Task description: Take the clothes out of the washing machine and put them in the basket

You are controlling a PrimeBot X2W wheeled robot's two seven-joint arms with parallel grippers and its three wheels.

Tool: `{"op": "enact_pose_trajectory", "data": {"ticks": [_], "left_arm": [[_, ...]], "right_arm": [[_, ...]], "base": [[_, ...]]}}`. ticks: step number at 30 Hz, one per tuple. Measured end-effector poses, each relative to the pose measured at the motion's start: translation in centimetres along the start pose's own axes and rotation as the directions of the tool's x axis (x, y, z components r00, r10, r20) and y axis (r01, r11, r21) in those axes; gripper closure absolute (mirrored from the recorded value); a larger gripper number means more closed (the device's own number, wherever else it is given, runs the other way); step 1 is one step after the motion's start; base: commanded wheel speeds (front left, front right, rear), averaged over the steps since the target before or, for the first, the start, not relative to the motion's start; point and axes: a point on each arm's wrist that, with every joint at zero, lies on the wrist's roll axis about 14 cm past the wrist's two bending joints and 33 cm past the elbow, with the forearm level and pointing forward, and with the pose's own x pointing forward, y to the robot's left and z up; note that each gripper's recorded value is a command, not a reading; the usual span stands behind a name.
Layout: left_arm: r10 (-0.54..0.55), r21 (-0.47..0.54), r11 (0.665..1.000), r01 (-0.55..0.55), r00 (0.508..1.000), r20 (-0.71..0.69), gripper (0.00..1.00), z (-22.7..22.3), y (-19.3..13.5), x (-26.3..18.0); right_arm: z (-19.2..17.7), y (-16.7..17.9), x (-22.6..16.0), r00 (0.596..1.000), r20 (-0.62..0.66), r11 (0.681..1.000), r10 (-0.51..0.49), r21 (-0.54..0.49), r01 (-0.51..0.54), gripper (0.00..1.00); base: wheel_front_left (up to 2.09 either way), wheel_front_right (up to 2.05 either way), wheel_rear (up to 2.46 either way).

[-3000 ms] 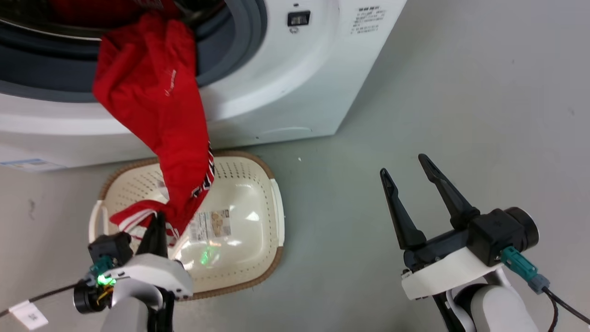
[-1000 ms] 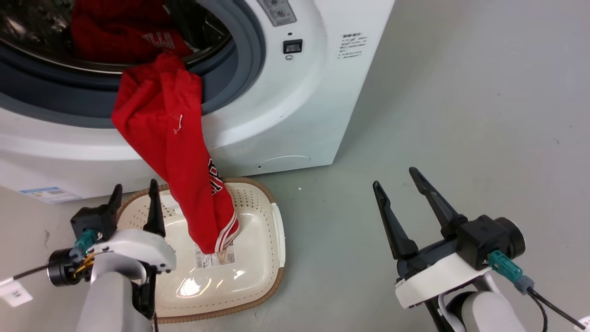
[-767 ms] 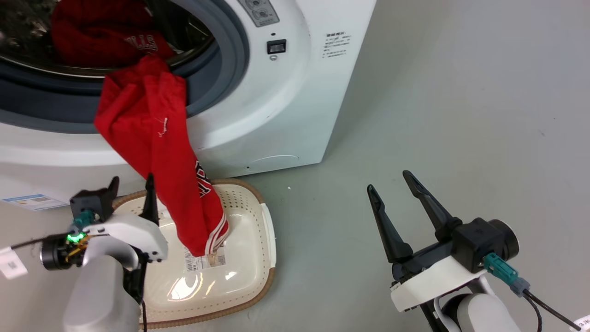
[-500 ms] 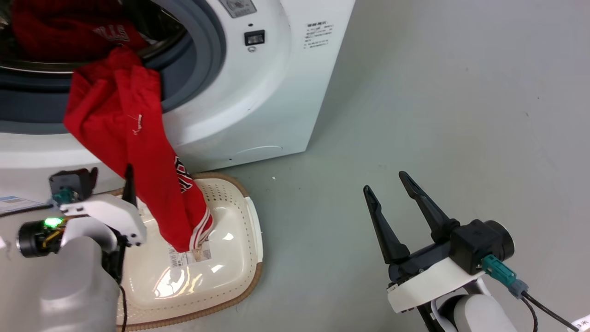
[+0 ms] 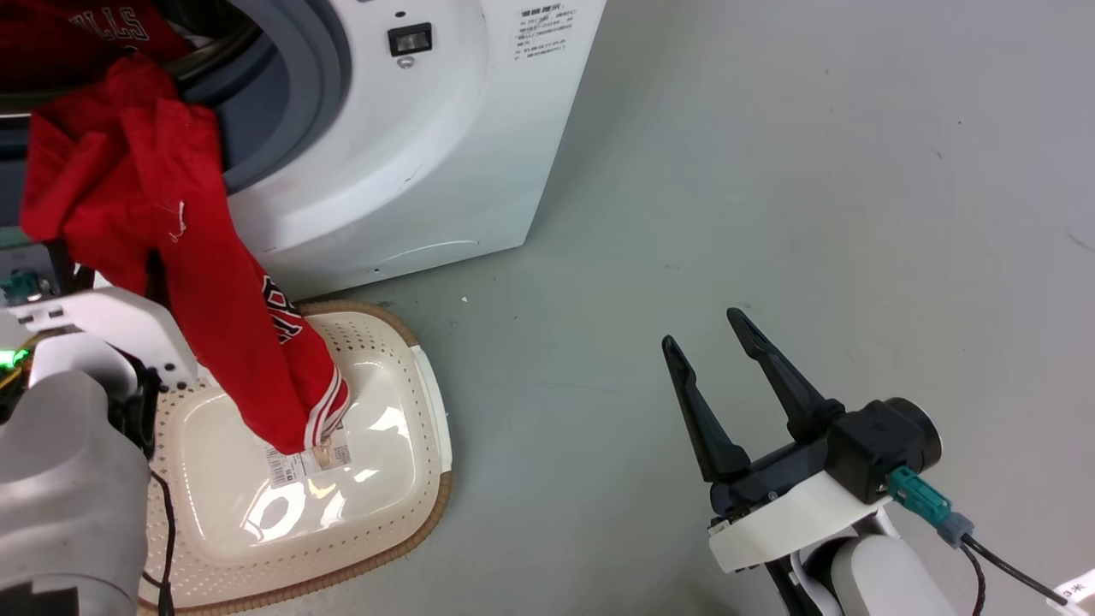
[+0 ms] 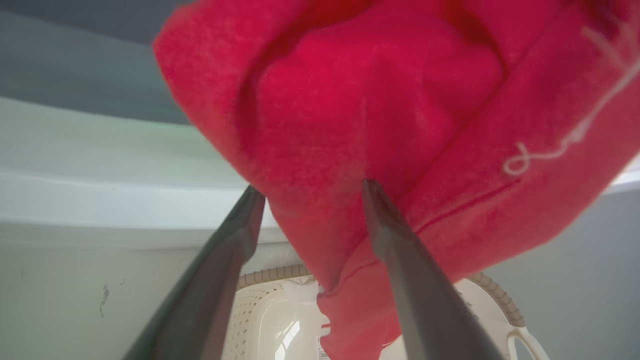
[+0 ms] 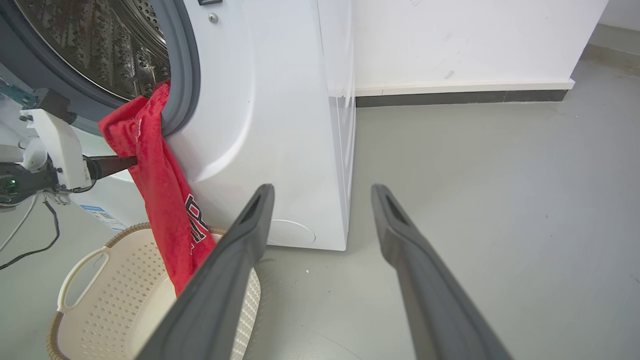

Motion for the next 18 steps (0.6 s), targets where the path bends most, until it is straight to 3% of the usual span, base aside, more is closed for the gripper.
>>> {"op": "enact_pose_trajectory", "data": {"ticks": [7, 8, 9, 18], "left_arm": [[0.011, -0.002, 1.000, -0.011, 1.000, -0.018, 0.00, 0.5, 0.2, 1.2], [0.011, -0.001, 1.000, -0.011, 1.000, -0.021, 0.56, 0.4, 0.2, 1.2], [0.011, 0.002, 1.000, -0.011, 1.000, -0.022, 1.00, 0.4, 0.2, 1.2], [0.022, -0.033, 0.999, -0.021, 1.000, 0.022, 1.00, 1.0, 0.0, -0.4]], "right_arm": [[-0.4, -0.2, 0.1, 1.000, -0.006, 1.000, -0.004, 0.006, 0.004, 0.00], [-0.4, -0.2, 0.1, 1.000, -0.006, 1.000, -0.005, 0.009, 0.005, 0.00], [-0.4, -0.2, 0.1, 1.000, -0.006, 1.000, -0.006, 0.012, 0.006, 0.00], [0.4, 0.2, -0.1, 1.000, 0.019, 1.000, 0.007, 0.009, -0.007, 0.00]], "base": [[0.00, 0.00, 0.00], [0.00, 0.00, 0.00], [0.00, 0.00, 0.00], [0.00, 0.00, 0.00]]}}
